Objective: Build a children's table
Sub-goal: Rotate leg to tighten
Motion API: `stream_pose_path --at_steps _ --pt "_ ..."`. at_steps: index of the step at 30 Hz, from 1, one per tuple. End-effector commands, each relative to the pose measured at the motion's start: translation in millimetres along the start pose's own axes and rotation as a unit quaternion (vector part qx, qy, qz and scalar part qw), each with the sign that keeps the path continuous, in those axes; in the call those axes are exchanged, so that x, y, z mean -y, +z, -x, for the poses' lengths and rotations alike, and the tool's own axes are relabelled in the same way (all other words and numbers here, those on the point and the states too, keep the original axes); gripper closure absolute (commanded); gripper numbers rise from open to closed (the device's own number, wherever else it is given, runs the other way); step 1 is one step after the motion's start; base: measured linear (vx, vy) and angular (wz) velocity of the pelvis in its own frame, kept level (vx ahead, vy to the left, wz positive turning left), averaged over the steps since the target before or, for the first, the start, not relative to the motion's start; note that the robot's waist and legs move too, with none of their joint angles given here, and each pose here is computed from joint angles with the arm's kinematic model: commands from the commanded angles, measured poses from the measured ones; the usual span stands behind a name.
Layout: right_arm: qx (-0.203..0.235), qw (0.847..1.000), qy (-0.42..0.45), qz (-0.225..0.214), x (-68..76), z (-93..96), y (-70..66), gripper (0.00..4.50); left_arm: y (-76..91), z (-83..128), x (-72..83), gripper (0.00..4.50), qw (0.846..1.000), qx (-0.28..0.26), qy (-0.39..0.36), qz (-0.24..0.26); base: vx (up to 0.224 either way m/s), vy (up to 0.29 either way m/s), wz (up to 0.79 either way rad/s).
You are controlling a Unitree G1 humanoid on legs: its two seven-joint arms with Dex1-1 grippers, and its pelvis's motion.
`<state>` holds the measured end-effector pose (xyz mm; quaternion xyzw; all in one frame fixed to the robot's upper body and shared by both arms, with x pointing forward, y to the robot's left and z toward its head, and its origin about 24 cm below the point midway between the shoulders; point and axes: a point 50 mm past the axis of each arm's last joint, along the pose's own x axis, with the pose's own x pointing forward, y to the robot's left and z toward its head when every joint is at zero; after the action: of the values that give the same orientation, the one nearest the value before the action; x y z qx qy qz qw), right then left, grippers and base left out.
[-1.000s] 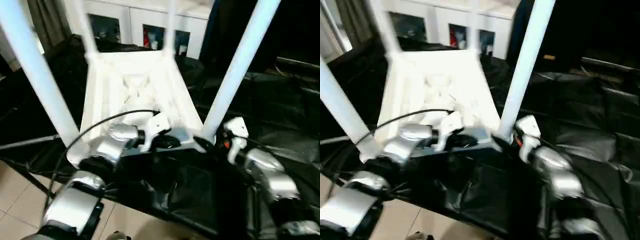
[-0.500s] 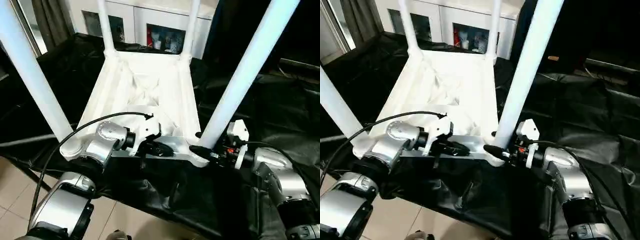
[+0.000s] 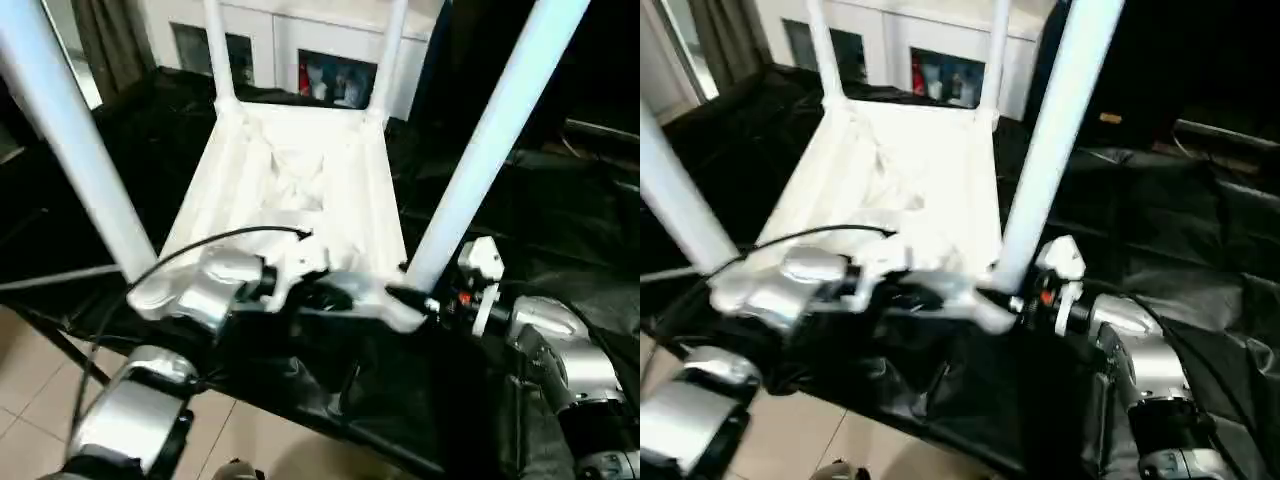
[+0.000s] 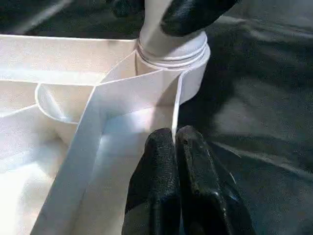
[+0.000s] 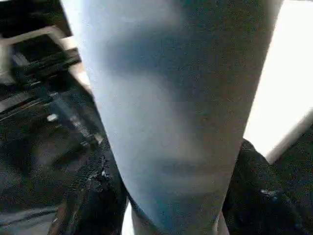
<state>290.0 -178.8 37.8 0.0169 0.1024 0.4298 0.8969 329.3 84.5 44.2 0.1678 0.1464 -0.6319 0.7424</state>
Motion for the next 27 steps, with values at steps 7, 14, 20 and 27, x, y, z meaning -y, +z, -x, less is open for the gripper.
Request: stream_pose_path --at_steps 7,14,20,27 --pt "-0.043 0.971 -0.221 -0.084 -14.6 -44.3 -42.1 2.52 32.2 -52.2 -2.0 4.50 0.993 0.015 0.120 0.010 0.000 0.000 0.00" --pt "-0.013 0.972 -0.221 -0.076 -21.2 -55.9 -34.4 1.99 33.7 -65.9 9.6 4.50 0.995 0.017 0.094 -0.003 0.000 0.000 0.00" --pt "-0.010 0.988 -0.154 -0.028 -17.2 -49.2 -24.6 1.76 27.8 -50.6 4.0 4.50 0.997 0.017 0.077 -0.002 0.000 0.000 0.00" --pt "-0.010 0.999 0.033 0.012 -18.9 -20.4 -9.2 1.76 12.0 -20.0 4.6 4.50 1.000 -0.005 -0.020 0.001 0.000 0.000 0.00"
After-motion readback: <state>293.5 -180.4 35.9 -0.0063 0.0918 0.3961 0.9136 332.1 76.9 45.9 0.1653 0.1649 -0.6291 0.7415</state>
